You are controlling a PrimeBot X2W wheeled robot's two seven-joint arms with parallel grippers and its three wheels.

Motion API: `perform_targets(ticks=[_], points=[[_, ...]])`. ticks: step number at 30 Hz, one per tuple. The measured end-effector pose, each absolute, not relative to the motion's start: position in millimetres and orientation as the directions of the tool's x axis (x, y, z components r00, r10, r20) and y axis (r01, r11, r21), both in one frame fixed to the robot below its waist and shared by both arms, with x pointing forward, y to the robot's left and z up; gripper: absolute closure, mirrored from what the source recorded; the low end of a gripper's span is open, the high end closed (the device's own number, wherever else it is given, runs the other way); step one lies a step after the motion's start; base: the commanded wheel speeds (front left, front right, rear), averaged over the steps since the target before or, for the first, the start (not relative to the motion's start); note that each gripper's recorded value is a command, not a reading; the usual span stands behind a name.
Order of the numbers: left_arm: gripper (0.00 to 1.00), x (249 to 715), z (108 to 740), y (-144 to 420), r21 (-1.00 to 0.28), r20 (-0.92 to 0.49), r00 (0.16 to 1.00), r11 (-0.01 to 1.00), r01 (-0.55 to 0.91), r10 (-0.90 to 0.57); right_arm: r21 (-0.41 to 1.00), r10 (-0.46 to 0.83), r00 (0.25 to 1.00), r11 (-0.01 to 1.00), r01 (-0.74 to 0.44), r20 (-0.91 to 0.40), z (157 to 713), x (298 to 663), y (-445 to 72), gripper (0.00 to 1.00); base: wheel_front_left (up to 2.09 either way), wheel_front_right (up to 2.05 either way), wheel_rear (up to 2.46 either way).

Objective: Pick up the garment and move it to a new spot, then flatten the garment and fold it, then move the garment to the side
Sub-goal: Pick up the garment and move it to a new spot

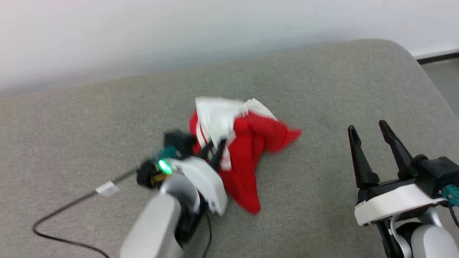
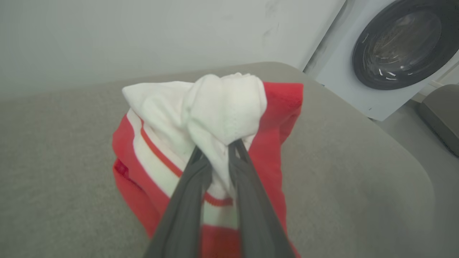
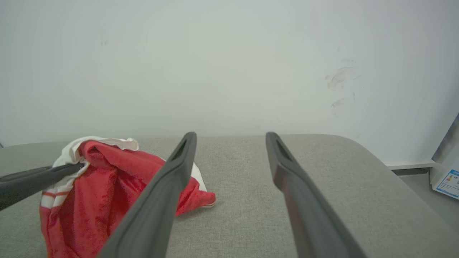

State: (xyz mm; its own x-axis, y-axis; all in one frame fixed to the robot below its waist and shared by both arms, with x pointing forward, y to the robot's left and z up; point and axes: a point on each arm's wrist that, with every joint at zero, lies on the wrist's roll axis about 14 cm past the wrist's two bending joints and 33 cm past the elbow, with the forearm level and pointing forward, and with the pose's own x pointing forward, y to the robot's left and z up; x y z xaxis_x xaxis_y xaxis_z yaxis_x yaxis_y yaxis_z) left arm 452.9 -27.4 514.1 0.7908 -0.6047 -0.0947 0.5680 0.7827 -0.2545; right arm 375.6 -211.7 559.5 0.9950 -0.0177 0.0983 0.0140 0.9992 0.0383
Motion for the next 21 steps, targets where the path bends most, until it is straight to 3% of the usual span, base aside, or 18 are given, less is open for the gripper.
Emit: perform_targets(ticks=[4, 7, 8, 12, 21], points=[[1.00, 412.4, 445.3, -42.9, -0.316, -0.276, 0.704, 0.753, 0.577, -0.654, 0.049, -0.031, 0.997, 0.998, 0.028, 0.064, 546.5, 378.2, -215.6, 0.00, 0.00, 0.00, 0.00], [0.45, 390.5, 413.9, -44.7, -0.325, -0.363, 0.652, 0.746, 0.581, -0.666, 0.054, -0.033, 0.998, 0.998, 0.031, 0.047, 538.7, 382.5, -216.1, 0.00, 0.00, 0.00, 0.00], [0.00, 386.7, 409.0, -43.2, -0.321, -0.376, 0.647, 0.748, 0.581, -0.663, 0.053, -0.031, 0.999, 0.998, 0.028, 0.041, 536.1, 383.6, -215.2, 0.00, 0.00, 0.00, 0.00], [0.00, 390.5, 420.8, -37.1, -0.298, -0.317, 0.686, 0.756, 0.583, -0.655, 0.055, -0.013, 0.999, 0.998, 0.011, 0.042, 534.3, 389.8, -209.4, 0.00, 0.00, 0.00, 0.00], [0.00, 415.3, 511.5, -5.8, -0.218, 0.019, 0.846, 0.823, 0.524, -0.533, 0.040, 0.021, 0.998, 0.999, -0.024, 0.060, 544.0, 390.7, -200.1, 0.00, 0.00, 0.00, 0.00]])
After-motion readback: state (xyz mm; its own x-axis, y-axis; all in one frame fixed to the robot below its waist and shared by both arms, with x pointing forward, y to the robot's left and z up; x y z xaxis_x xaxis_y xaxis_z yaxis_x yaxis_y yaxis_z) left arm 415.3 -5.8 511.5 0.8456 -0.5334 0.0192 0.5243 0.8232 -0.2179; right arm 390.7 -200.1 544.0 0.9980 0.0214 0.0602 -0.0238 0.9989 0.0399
